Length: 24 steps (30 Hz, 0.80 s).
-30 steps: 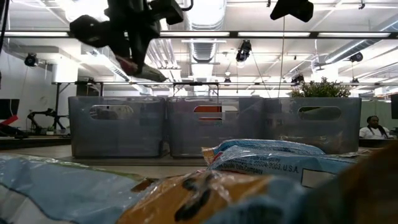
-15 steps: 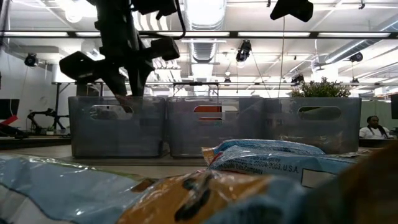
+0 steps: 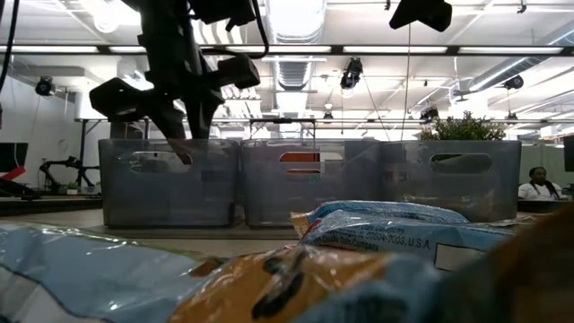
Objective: Pick and place Granola Bars by type
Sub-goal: Put the red granola bar into the left black bin, then put the yellow granola bar into the right black bin
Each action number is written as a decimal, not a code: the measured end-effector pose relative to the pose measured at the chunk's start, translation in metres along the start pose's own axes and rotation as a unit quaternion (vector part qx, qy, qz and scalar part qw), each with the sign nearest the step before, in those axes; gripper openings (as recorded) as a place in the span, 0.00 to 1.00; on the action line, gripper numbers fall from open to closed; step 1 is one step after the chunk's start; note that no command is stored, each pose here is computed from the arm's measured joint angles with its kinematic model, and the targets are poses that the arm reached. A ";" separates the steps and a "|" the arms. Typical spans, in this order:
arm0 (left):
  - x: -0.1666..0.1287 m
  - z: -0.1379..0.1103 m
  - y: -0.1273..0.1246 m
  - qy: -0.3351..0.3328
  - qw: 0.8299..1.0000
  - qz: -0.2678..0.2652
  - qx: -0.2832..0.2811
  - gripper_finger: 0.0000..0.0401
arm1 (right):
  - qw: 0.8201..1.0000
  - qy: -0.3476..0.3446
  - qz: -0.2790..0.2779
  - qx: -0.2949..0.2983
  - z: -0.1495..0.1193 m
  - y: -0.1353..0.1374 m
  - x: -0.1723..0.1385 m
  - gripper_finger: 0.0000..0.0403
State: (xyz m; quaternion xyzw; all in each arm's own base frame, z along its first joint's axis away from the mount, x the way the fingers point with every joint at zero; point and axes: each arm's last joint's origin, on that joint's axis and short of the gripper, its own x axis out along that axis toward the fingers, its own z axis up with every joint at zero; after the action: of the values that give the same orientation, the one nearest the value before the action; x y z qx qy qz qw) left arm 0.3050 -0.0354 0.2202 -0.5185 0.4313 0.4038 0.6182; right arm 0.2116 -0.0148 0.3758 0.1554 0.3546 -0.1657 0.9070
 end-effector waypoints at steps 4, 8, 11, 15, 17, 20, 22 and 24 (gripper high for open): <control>0.000 0.003 0.000 -0.002 1.000 0.000 0.000 0.16 | 1.000 0.000 0.000 0.000 0.000 0.000 0.000 0.02; 0.000 0.006 0.000 -0.003 1.000 0.000 -0.005 0.16 | 1.000 0.000 0.000 0.000 0.000 0.000 0.000 0.02; 0.001 0.008 0.000 -0.004 1.000 0.000 -0.012 0.16 | 1.000 0.000 0.000 0.000 0.000 0.000 0.000 0.02; 0.001 0.009 0.000 -0.005 1.000 -0.001 -0.024 0.19 | 1.000 0.000 -0.001 0.000 0.000 0.000 0.000 0.02; 0.001 0.009 0.000 -0.005 1.000 -0.002 -0.026 0.23 | 1.000 0.000 -0.001 0.000 0.000 0.000 0.000 0.02; 0.001 0.009 0.000 -0.004 1.000 -0.003 -0.027 0.31 | 1.000 0.000 -0.001 0.000 0.000 0.000 0.000 0.02; 0.001 0.009 -0.001 0.000 1.000 -0.003 -0.027 0.35 | 1.000 0.000 -0.001 0.000 0.000 0.000 0.000 0.02; 0.001 0.008 -0.001 0.008 1.000 -0.006 -0.025 0.38 | 1.000 0.000 -0.001 0.000 0.000 0.000 0.000 0.02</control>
State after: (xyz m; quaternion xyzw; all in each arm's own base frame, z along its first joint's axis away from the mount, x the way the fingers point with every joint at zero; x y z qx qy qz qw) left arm 0.3071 -0.0273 0.2204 -0.5393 0.4231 0.4068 0.6039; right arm 0.2116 -0.0148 0.3758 0.1553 0.3545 -0.1663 0.9069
